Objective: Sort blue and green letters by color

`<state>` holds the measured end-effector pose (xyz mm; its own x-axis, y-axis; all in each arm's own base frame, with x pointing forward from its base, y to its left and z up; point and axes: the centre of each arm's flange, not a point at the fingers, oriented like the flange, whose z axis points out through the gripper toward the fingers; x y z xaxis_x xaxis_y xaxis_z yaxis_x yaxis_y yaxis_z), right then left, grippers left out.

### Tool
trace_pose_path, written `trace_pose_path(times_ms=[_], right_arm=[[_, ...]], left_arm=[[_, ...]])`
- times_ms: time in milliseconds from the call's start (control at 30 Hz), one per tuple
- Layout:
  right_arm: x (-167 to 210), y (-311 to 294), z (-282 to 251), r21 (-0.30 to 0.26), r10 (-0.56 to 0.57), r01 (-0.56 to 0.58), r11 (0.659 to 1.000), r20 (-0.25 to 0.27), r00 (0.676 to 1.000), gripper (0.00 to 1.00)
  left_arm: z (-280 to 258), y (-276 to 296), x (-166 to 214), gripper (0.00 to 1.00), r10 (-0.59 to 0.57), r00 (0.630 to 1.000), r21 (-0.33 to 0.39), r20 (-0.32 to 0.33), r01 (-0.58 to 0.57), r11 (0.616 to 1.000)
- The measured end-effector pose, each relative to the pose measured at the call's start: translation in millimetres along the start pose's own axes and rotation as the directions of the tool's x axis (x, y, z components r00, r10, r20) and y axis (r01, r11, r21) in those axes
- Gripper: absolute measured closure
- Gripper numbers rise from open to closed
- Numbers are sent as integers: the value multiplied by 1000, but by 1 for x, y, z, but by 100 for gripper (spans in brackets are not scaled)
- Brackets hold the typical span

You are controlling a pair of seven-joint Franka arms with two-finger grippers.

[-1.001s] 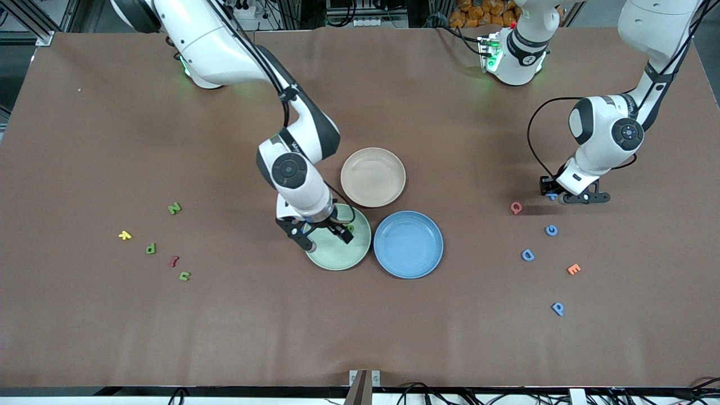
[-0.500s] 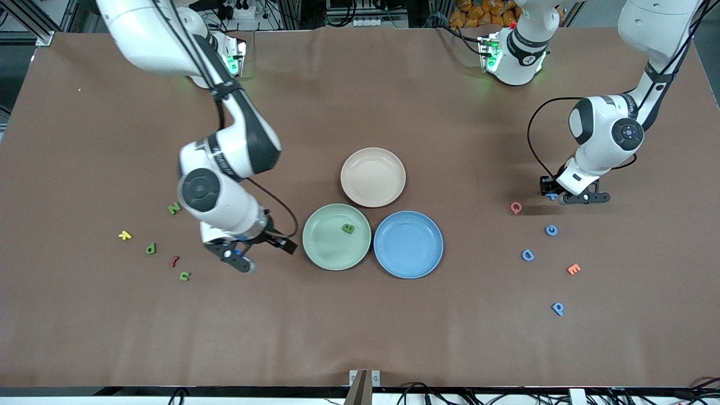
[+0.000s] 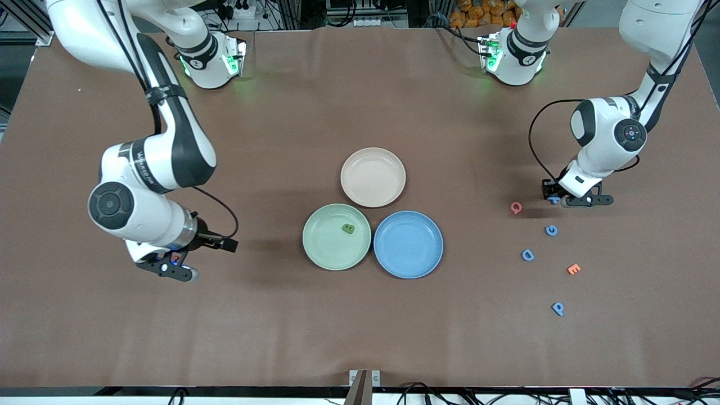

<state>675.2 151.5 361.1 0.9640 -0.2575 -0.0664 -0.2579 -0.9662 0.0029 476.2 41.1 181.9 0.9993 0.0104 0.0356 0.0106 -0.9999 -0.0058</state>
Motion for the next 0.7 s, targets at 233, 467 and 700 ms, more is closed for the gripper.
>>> trace_pose_path(times_ms=[233,467,700], right_arm=[[15,46,14,-36,-56,56,998,11,998,0],[26,89,32,-16,-92,91,996,-41,995,0],[26,105,61,0,-83,84,996,-103,991,0]], left_arm=[[-15,9,9,58,22,999,3,-23,-22,1000],[-51,30,23,58,66,996,9,-54,-65,998],[-81,46,33,58,98,992,15,-80,-97,995]])
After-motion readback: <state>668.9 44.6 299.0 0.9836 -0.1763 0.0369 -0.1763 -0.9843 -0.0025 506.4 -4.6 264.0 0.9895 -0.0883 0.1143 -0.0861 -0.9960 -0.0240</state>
